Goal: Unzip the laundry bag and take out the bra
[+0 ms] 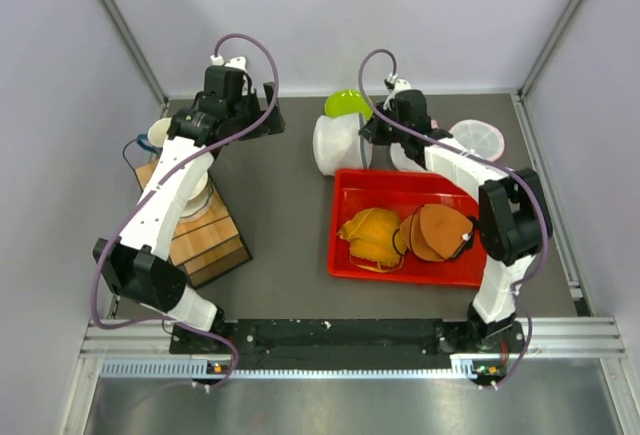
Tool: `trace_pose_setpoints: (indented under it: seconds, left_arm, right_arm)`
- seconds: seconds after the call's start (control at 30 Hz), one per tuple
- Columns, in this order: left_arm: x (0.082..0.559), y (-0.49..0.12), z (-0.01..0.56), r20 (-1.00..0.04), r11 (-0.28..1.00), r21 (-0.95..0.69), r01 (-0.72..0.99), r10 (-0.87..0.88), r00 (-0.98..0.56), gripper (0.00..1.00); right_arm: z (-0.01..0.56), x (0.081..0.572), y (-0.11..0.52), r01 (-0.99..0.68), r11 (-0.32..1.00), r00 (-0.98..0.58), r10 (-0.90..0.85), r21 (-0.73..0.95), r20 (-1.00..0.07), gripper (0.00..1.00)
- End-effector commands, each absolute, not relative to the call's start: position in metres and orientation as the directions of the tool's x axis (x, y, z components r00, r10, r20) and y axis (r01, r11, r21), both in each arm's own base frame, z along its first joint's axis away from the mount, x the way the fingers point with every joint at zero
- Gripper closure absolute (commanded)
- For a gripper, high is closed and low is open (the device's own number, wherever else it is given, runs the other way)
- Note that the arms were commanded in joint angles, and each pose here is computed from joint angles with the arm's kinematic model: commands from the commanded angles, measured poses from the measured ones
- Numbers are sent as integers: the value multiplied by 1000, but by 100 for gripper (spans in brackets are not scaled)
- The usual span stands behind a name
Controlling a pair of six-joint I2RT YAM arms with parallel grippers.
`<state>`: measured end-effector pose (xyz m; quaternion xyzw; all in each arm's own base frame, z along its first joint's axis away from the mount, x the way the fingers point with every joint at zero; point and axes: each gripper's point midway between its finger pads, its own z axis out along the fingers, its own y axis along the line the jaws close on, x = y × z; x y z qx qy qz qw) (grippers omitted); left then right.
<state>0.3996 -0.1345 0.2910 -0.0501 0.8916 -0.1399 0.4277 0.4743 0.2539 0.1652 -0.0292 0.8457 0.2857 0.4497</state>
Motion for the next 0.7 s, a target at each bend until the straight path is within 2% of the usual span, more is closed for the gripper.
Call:
trace_pose_setpoints:
  seconds: [0.0, 0.03, 0.17, 0.3, 0.37, 0.53, 0.67]
  left_arm:
    - [403, -140, 303, -770, 944, -325, 53, -232, -595, 1]
    - [404, -138, 303, -772, 946, -320, 49, -230, -592, 1]
    - [407, -135, 307, -784, 951, -308, 41, -229, -578, 1]
    - [415, -118, 298, -758, 948, -318, -13, -263, -597, 1]
    - [418, -100, 294, -733, 935, -351, -54, -310, -606, 1]
    - [418, -81, 305, -751, 934, -350, -70, -325, -576, 1]
    - [415, -84, 309, -747, 929, -366, -57, -330, -577, 1]
  right_arm:
    - [235, 485, 288, -476, 795, -464, 136, 375, -876, 100]
    - [232, 482, 285, -463, 819, -473, 96, 340, -876, 100]
    - [271, 471, 303, -554, 825, -311, -80, 112, -947, 100]
    - [270, 458, 319, -557, 825, -222, -257, -94, -941, 100]
    - [264, 458, 313, -509, 840, -198, -327, -188, -924, 100]
    - [274, 466, 295, -420, 874, -155, -336, -246, -929, 100]
    - [289, 485, 264, -382, 904, -191, -278, -190, -941, 100]
